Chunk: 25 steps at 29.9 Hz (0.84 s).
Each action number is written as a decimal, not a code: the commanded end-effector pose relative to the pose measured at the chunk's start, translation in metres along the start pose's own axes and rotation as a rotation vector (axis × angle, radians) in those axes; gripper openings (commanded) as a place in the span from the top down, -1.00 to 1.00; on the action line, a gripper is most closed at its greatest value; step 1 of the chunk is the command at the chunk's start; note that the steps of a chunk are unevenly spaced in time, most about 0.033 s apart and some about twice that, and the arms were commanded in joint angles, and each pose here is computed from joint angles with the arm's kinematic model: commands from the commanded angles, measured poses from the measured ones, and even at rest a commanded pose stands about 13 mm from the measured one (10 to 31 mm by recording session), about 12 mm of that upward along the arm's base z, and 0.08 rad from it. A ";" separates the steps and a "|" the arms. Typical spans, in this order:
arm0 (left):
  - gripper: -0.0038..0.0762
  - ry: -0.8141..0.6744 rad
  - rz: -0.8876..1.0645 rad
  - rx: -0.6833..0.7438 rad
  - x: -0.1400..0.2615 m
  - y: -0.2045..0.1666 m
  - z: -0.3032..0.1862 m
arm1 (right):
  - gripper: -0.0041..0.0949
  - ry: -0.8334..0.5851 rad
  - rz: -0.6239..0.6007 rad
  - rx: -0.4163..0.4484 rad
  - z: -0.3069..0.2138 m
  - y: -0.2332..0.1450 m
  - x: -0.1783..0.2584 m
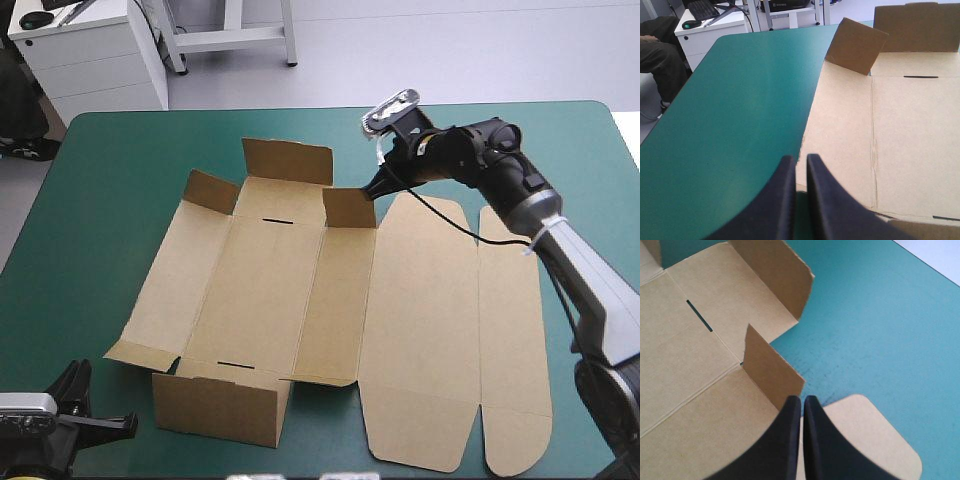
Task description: Fold the box
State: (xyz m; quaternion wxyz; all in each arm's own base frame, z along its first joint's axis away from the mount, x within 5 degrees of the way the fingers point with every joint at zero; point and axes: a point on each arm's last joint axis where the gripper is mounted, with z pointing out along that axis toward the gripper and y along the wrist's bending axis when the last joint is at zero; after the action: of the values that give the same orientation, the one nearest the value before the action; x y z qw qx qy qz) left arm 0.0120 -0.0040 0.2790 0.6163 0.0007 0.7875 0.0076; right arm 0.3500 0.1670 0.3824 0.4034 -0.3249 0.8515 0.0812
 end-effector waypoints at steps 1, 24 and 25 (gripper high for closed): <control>0.39 -0.105 -0.006 0.001 -0.011 0.000 -0.006 | 0.92 -0.082 0.099 0.065 -0.043 -0.014 0.002; -0.46 0.079 0.026 0.006 -0.068 0.003 0.027 | 0.92 -0.213 0.218 0.156 -0.151 0.042 0.170; -0.46 0.085 0.017 0.013 -0.076 0.003 0.031 | 0.92 -0.229 0.216 0.159 -0.156 0.045 0.175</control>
State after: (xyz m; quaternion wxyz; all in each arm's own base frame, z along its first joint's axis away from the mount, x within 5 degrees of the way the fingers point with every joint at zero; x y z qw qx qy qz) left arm 0.0408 -0.0022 0.3183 0.5692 0.0109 0.8221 0.0124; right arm 0.1564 0.0606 0.3378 0.4524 -0.1983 0.8649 0.0896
